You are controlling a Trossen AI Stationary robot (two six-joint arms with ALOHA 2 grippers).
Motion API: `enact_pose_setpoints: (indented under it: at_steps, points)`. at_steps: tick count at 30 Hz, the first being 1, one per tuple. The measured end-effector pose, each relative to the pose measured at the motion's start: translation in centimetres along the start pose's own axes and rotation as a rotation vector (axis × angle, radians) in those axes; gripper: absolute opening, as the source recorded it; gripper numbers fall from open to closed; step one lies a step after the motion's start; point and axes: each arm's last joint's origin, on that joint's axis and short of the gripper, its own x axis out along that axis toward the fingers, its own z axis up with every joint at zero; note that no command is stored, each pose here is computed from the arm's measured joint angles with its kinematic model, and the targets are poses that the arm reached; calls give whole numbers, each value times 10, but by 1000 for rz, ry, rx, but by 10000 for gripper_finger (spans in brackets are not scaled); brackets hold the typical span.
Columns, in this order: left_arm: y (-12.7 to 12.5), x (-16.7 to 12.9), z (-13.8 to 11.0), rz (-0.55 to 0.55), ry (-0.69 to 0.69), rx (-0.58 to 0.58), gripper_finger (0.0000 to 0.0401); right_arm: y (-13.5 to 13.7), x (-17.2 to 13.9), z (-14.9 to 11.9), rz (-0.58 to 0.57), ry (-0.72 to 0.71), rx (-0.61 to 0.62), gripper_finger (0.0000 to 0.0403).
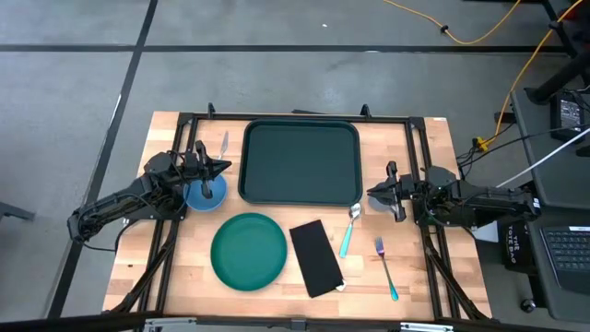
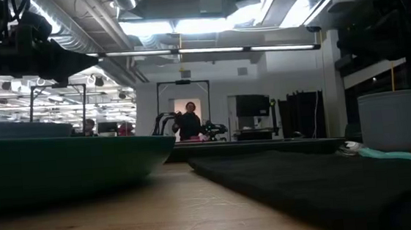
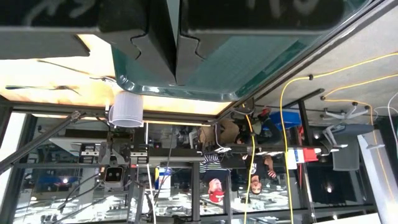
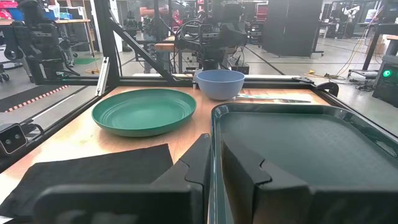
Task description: Set up tray
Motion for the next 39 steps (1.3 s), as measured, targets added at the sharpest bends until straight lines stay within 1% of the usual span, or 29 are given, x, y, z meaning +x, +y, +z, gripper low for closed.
enact_pose_setpoints:
  at_steps: [31,39]
  points:
    - [0,0,0,0,0,0,4,0,0,0,0,0,-1,42]
    - [0,0,0,17,0,2,4,-3,0,0,-102,-3,3,42]
